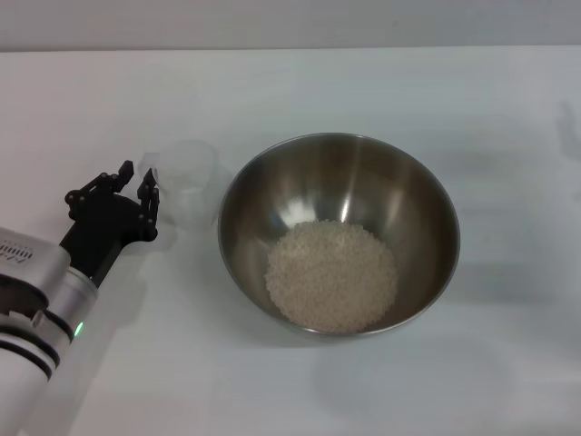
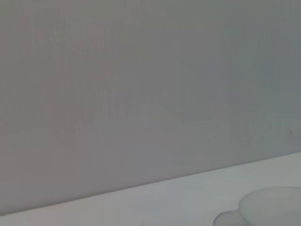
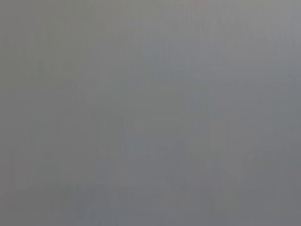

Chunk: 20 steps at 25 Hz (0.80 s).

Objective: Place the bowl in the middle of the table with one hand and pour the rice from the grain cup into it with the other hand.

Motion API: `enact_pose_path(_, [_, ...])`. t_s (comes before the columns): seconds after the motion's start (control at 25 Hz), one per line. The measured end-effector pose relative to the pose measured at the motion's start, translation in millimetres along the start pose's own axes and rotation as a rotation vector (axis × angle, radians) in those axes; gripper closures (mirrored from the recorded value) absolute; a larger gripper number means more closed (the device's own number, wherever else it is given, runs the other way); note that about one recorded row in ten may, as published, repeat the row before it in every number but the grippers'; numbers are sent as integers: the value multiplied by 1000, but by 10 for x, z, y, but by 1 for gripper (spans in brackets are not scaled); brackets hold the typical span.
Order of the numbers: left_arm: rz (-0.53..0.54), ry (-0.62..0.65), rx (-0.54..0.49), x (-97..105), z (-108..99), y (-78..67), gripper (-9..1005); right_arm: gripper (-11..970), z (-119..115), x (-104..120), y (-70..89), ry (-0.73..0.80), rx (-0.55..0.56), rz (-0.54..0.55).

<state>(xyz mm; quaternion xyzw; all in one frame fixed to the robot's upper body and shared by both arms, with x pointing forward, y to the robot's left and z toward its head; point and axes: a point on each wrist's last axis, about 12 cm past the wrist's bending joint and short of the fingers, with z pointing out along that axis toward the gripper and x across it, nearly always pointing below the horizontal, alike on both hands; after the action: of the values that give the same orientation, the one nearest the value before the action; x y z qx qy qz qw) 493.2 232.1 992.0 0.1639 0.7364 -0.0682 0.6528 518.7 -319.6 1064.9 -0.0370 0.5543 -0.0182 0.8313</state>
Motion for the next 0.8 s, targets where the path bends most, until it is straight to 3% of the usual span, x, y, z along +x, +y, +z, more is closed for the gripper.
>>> enact_pose_path(0.24, [-12, 4, -17, 55, -111, 11, 711, 412, 23, 10, 2, 7, -5, -3])
enact_pose_path(0.56, [-23, 14, -57, 137, -269, 60, 672, 409, 9, 24, 12, 17, -12, -5])
enact_pose_path(0.8, [-39, -137, -127, 55, -517, 98, 648, 406, -57, 78, 132, 60, -95, 65])
